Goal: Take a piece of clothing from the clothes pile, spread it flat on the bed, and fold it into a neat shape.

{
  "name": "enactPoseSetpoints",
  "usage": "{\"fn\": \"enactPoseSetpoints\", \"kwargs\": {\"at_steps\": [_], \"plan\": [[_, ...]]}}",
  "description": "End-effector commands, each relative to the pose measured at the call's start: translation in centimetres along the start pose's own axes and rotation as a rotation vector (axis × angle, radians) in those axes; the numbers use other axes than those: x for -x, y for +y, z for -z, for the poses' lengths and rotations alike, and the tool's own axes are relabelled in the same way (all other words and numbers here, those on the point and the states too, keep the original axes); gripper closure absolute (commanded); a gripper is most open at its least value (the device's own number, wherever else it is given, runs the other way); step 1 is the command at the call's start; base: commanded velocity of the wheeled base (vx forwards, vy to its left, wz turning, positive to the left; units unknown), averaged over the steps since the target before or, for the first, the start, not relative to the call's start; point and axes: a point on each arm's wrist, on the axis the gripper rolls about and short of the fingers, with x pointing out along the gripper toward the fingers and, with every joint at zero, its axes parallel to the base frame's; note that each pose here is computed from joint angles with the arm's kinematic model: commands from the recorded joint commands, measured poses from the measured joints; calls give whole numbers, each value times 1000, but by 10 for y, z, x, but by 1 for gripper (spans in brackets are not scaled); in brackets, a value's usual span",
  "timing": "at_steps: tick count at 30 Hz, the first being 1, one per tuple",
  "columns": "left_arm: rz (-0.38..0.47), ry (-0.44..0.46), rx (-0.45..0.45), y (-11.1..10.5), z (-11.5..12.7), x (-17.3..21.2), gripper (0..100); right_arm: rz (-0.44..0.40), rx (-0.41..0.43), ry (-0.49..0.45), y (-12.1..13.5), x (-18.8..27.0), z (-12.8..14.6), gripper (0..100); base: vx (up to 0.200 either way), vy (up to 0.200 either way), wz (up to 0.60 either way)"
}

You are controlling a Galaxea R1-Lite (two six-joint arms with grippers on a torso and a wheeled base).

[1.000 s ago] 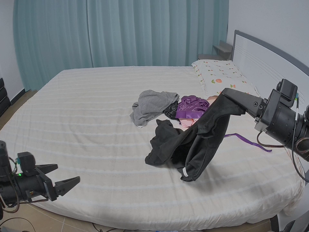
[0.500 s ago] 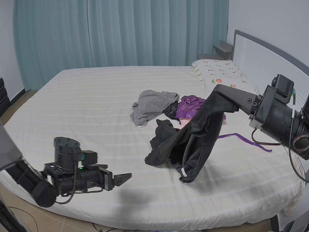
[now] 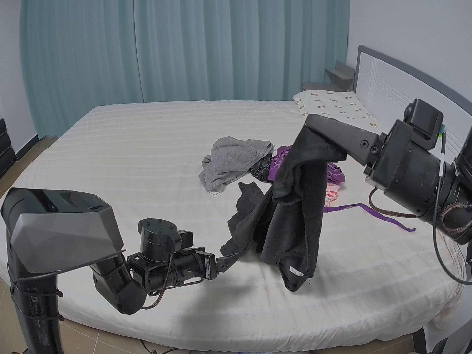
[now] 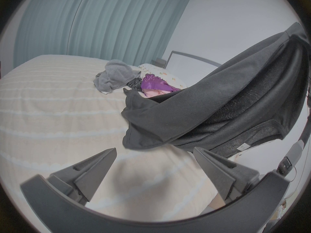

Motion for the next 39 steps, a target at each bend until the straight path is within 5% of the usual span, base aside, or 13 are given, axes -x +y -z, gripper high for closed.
{"fn": "enactPoseSetpoints", "kwargs": {"at_steps": [1,9,19,24,32,36,37,39], "plan": [[6,28,18,13,16,-13,0,-15,5,-2,-1,-13,6,100,0,0,0],[-8,-55,82,41,-13,-26,0,-15,5,-2,-3,-21,8,100,0,0,0],[152,83,77,25,6,-34,0,-24,12,-38,-2,-45,3,100,0,0,0],[191,77,73,24,5,-38,0,-42,13,-65,3,-57,-2,100,0,0,0],[186,25,61,27,-1,-60,0,-67,2,-68,10,-64,11,100,0,0,0],[108,-14,59,37,6,-89,0,-70,10,-95,11,-66,9,100,0,0,0],[98,-12,62,39,8,-93,100,-72,9,-101,12,-66,8,100,0,0,0],[90,-20,61,41,9,-98,100,-70,10,-106,10,-65,7,100,0,0,0]]}}
